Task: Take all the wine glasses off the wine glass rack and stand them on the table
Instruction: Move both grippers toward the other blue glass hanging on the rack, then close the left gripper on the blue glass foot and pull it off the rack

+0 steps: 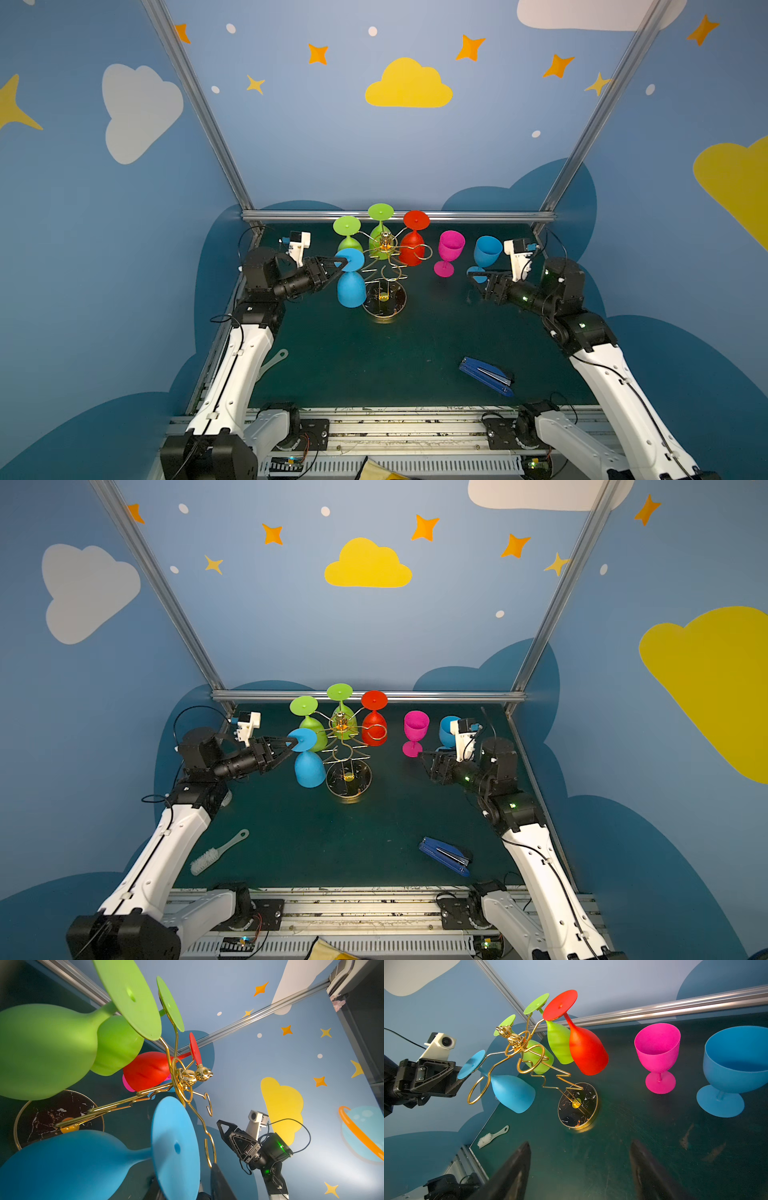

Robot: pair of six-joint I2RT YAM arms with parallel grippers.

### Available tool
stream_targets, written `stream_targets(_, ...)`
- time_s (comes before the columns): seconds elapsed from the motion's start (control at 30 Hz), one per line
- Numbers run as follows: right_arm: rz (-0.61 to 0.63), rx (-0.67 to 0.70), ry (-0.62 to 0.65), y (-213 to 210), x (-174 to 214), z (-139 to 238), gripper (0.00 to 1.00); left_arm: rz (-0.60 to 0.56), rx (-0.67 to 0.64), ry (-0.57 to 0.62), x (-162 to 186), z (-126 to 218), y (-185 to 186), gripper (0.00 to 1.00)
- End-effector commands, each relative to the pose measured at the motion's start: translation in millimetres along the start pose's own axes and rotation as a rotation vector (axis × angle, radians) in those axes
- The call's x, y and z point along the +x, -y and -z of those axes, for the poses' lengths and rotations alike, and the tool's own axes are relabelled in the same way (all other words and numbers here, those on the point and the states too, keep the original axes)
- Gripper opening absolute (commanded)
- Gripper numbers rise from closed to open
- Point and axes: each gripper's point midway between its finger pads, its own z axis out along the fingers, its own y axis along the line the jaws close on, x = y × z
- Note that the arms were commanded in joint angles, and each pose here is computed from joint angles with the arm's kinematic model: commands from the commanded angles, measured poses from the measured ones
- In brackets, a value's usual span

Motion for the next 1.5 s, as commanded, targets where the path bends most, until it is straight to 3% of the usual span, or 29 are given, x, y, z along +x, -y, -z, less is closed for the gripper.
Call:
stream_targets(0.0,0.006,-0.007,0.007,-4.1,1.0,3.7,0.74,-0.05,0.022,0.014,-6.8,0.4,12.8,0.29)
stream_targets(0.77,-0.002,-0.015,0.012,-6.6,0.6,5.1,0.74,-0.033,0.038,0.033,-1.7,13.5,31.9,0.04)
stream_targets(1.47,0.013,-0.021,0.054,-17.2,-7.4,22.3,0.74,0.016,0.079,0.035,-12.2,6.6,38.5,0.04)
